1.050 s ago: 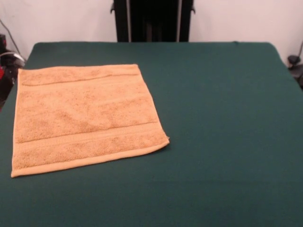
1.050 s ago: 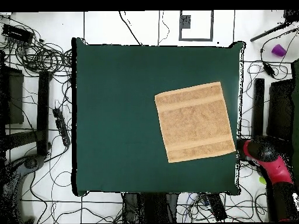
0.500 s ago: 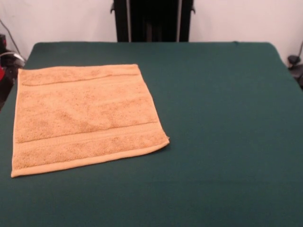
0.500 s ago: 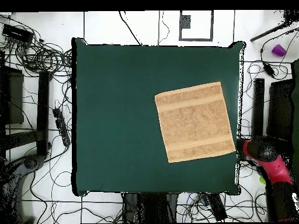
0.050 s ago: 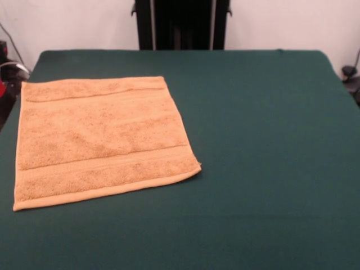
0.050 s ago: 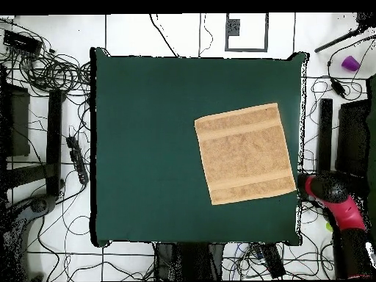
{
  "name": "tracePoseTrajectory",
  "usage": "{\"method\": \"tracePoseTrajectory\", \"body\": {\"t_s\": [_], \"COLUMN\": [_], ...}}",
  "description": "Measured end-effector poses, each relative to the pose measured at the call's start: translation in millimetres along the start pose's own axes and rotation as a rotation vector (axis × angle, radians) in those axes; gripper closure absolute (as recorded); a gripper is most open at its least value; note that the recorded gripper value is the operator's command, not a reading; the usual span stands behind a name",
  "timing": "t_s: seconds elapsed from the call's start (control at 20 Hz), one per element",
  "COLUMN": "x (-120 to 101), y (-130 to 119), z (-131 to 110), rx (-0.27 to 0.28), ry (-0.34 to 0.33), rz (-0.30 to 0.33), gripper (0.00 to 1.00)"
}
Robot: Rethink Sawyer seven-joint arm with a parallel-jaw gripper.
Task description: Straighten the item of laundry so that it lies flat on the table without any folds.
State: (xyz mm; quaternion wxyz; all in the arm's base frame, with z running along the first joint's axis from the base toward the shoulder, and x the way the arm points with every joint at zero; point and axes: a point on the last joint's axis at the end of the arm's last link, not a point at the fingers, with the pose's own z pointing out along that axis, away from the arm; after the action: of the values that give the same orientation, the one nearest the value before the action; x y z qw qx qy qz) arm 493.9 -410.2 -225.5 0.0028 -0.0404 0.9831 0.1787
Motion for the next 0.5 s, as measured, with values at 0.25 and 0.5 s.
{"method": "tracePoseTrajectory", "body": {"t_s": [0.25,0.5], "x": [-4,-3], "y": [-12,-40], "z": [9,30], "rx": [-0.083,-0.239], "ry": [-0.158,-0.556], "rz": [-0.016,-0.153], "gripper": [0.00,0.00]}}
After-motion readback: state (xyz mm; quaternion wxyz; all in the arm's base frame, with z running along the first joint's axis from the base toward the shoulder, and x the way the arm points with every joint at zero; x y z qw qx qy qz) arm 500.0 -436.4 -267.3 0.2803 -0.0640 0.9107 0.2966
